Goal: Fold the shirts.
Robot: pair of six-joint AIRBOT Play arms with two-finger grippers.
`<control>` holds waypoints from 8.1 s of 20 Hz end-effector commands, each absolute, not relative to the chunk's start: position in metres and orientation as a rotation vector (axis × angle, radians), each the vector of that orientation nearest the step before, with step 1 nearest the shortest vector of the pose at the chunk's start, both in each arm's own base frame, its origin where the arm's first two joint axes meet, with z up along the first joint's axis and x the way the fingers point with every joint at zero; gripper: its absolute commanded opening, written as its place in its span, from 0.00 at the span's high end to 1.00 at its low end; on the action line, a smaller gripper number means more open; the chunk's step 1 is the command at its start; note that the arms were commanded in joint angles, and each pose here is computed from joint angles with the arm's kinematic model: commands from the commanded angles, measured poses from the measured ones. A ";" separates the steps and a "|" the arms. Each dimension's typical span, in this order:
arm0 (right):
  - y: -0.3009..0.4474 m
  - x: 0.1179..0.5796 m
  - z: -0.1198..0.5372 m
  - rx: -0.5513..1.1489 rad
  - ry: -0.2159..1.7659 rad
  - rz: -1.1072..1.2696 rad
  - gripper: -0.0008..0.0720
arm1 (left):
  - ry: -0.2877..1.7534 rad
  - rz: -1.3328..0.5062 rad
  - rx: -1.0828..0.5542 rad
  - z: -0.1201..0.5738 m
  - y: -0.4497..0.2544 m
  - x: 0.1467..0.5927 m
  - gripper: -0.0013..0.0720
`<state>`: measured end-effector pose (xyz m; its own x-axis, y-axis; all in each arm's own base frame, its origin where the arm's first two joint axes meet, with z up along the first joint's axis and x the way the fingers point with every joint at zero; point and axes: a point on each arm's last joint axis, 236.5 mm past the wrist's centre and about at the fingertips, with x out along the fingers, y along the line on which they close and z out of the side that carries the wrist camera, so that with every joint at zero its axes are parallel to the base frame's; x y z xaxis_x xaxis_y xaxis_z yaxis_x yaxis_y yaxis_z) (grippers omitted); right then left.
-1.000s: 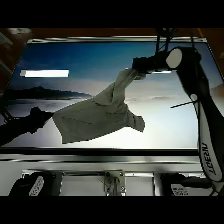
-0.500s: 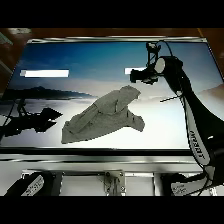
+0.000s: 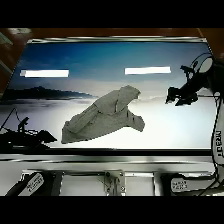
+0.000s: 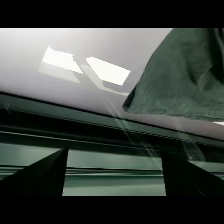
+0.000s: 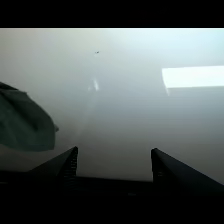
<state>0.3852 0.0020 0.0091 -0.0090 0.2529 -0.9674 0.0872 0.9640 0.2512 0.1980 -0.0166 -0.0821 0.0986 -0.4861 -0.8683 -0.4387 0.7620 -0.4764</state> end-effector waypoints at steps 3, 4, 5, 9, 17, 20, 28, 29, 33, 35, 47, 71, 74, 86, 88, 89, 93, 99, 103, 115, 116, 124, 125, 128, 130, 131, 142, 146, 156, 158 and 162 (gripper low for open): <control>0.036 0.366 0.006 0.564 1.611 0.328 0.21 | 1.465 -0.050 -0.897 -0.112 -0.042 0.205 0.01; 0.035 0.369 0.003 0.549 1.603 0.319 0.21 | 1.460 -0.062 -0.900 -0.113 -0.047 0.209 0.01; 0.035 0.372 0.002 0.541 1.591 0.314 0.21 | 1.453 -0.065 -0.905 -0.115 -0.050 0.213 0.01; 0.033 0.380 0.001 0.541 1.556 0.299 0.21 | 1.386 -0.064 -0.910 -0.122 -0.066 0.239 0.02; 0.043 0.365 -0.019 0.492 1.616 0.304 0.05 | 1.403 -0.089 -0.925 -0.128 -0.089 0.243 0.94; 0.058 0.347 -0.056 0.457 1.670 0.289 0.05 | 1.391 -0.101 -0.920 -0.123 -0.089 0.244 0.94; 0.113 0.347 -0.103 0.429 1.604 0.270 0.05 | 1.268 -0.197 -0.863 -0.075 -0.092 0.265 0.94; 0.119 0.348 -0.106 0.434 1.603 0.260 0.05 | 1.255 -0.203 -0.857 -0.071 -0.092 0.268 0.94; 0.148 0.338 -0.122 0.463 1.661 0.266 0.05 | 1.220 -0.210 -0.843 -0.061 -0.089 0.277 0.94; 0.158 0.333 -0.125 0.432 1.675 0.289 0.17 | 1.210 -0.212 -0.838 -0.058 -0.088 0.280 0.94; 0.130 0.431 0.223 0.181 0.646 0.417 0.90 | 0.473 -0.442 -0.437 0.263 -0.081 0.345 0.94; 0.086 0.317 0.419 -0.084 0.357 0.344 0.90 | 0.377 -0.238 -0.213 0.364 -0.054 0.253 0.94; 0.094 0.380 0.331 -0.082 0.638 0.360 0.90 | 0.448 -0.140 -0.243 0.310 -0.025 0.291 0.94; 0.118 0.569 0.119 0.328 0.888 0.198 0.90 | 0.838 -0.003 -0.463 0.089 0.017 0.420 0.94; 0.124 0.551 0.080 0.331 1.043 0.205 0.90 | 0.959 -0.012 -0.483 0.051 0.010 0.419 0.94; 0.124 0.540 0.062 0.325 1.120 0.204 0.90 | 1.017 -0.021 -0.493 0.035 0.005 0.416 0.94; 0.134 0.528 0.047 0.350 1.202 0.236 0.87 | 1.100 -0.026 -0.513 0.011 0.001 0.412 0.56; 0.062 0.465 0.060 0.007 1.383 0.171 0.10 | 1.261 -0.067 -0.510 0.023 0.031 0.367 0.08; 0.003 0.419 0.063 -0.048 1.568 0.065 0.10 | 1.422 -0.039 -0.613 -0.019 0.047 0.311 0.08; 0.047 0.429 0.081 0.224 1.487 0.262 0.10 | 1.327 0.001 -0.766 -0.105 0.020 0.297 0.08; 0.049 0.432 0.080 0.208 1.476 0.258 0.10 | 1.335 0.000 -0.765 -0.108 0.018 0.297 0.08; 0.053 0.439 0.073 0.077 1.456 0.186 0.10 | 1.238 0.021 -0.696 -0.118 0.007 0.332 0.28; 0.052 0.438 0.073 0.076 1.460 0.184 0.10 | 1.231 0.017 -0.692 -0.118 0.004 0.335 0.37; 0.044 0.438 0.070 0.062 1.467 0.146 0.10 | 1.249 -0.021 -0.677 -0.116 -0.005 0.332 0.93; -0.004 0.406 0.054 -0.067 1.622 -0.009 0.10 | 1.255 -0.085 -0.632 -0.109 -0.008 0.331 0.94; -0.023 0.383 0.044 -0.079 1.725 -0.061 0.10 | 1.246 -0.094 -0.631 -0.102 -0.007 0.333 0.94; 0.069 0.254 -0.102 0.467 1.783 0.088 0.10 | 1.069 -0.114 -0.577 -0.035 0.006 0.343 0.94; 0.095 0.273 -0.119 0.446 1.664 0.104 0.10 | 1.066 -0.132 -0.571 -0.028 0.002 0.339 0.94; 0.097 0.326 -0.053 0.325 1.338 0.166 0.90 | 0.932 -0.120 -0.511 0.016 0.012 0.357 0.94; 0.097 0.359 0.030 0.207 1.082 0.259 0.90 | 0.759 -0.130 -0.427 0.089 0.019 0.375 0.94; 0.074 0.386 0.333 0.019 0.252 0.249 0.90 | 0.130 -0.096 -0.231 0.355 0.024 0.358 0.94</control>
<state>0.3939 0.0935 0.1411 0.6805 0.3034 -0.6670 -0.1884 0.9521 0.2408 0.3854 0.0250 0.1914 0.8602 -0.2009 -0.4688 0.0357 0.9406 -0.3376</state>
